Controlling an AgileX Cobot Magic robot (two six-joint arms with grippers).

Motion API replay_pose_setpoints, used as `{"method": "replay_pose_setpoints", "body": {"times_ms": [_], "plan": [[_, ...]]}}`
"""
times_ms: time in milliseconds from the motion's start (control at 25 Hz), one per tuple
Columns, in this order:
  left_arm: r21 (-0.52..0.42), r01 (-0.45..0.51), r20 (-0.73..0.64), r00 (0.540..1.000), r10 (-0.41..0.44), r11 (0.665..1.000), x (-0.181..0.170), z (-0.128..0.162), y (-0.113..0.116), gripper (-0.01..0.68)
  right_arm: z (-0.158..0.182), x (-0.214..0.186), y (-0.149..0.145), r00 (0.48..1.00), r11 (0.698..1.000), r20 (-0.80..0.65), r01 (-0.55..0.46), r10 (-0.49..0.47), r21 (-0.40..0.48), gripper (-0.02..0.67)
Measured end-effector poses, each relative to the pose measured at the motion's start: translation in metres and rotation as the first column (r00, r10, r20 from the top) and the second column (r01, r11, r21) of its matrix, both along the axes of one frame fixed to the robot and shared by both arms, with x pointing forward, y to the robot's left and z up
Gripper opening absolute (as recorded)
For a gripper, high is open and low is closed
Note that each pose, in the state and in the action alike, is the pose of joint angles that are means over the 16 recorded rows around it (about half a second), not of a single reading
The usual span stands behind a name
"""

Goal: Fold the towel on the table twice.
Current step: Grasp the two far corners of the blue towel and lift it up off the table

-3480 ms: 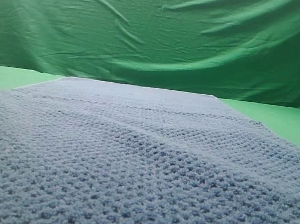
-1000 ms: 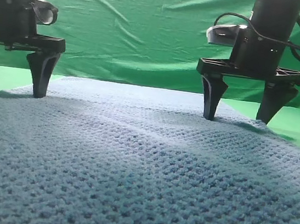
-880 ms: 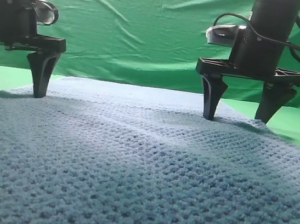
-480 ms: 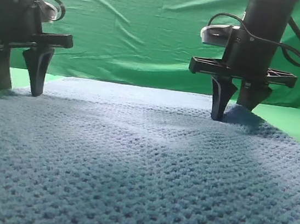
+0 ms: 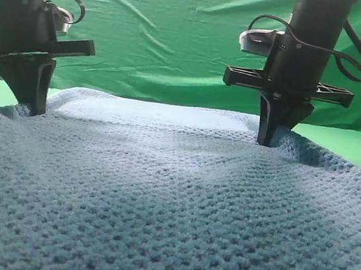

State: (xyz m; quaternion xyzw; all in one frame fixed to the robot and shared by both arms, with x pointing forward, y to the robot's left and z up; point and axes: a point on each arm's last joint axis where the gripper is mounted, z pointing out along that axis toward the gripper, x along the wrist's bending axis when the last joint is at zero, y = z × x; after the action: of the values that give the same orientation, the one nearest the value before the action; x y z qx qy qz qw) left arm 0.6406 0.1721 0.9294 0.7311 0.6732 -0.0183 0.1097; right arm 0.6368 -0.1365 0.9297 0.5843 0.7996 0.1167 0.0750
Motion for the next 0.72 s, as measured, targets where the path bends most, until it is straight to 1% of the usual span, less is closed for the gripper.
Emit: {"method": "replay_pose_setpoints", "body": {"times_ms": [120,200,280,400,480,560,720], "plan": [[0.014,0.022,0.011,1.000,-0.023,1.000,0.006,0.013,-0.002,0.002,0.010,0.004,0.000,1.000,1.000,0.009,-0.003,0.003,-0.007,0.011],[0.027,0.038,0.044,0.998,-0.039,0.999,0.013,0.029,-0.004,0.000,0.022,0.010,0.000,0.999,1.000,0.033,-0.006,0.006,-0.008,0.002],[0.040,0.049,0.099,0.994,-0.052,0.998,0.020,0.053,-0.005,0.000,0.040,0.017,0.001,0.997,1.000,0.072,-0.009,0.010,-0.006,0.000],[0.055,0.053,0.221,0.973,-0.064,0.997,0.033,0.099,-0.007,0.000,0.076,0.030,0.001,0.987,1.000,0.162,-0.014,0.013,0.005,0.000],[0.057,0.047,0.322,0.945,-0.063,0.997,0.038,0.135,-0.007,0.000,0.107,0.038,0.001,0.970,1.000,0.243,-0.016,0.011,0.019,0.000],[0.051,0.037,0.429,0.902,-0.055,0.998,0.041,0.173,-0.006,0.000,0.141,0.045,0.001,0.942,0.999,0.335,-0.019,0.005,0.038,0.000],[0.023,0.016,0.618,0.786,-0.027,1.000,0.035,0.244,-0.001,0.000,0.209,0.047,-0.002,0.857,0.996,0.516,-0.037,-0.009,0.078,0.000]]}}
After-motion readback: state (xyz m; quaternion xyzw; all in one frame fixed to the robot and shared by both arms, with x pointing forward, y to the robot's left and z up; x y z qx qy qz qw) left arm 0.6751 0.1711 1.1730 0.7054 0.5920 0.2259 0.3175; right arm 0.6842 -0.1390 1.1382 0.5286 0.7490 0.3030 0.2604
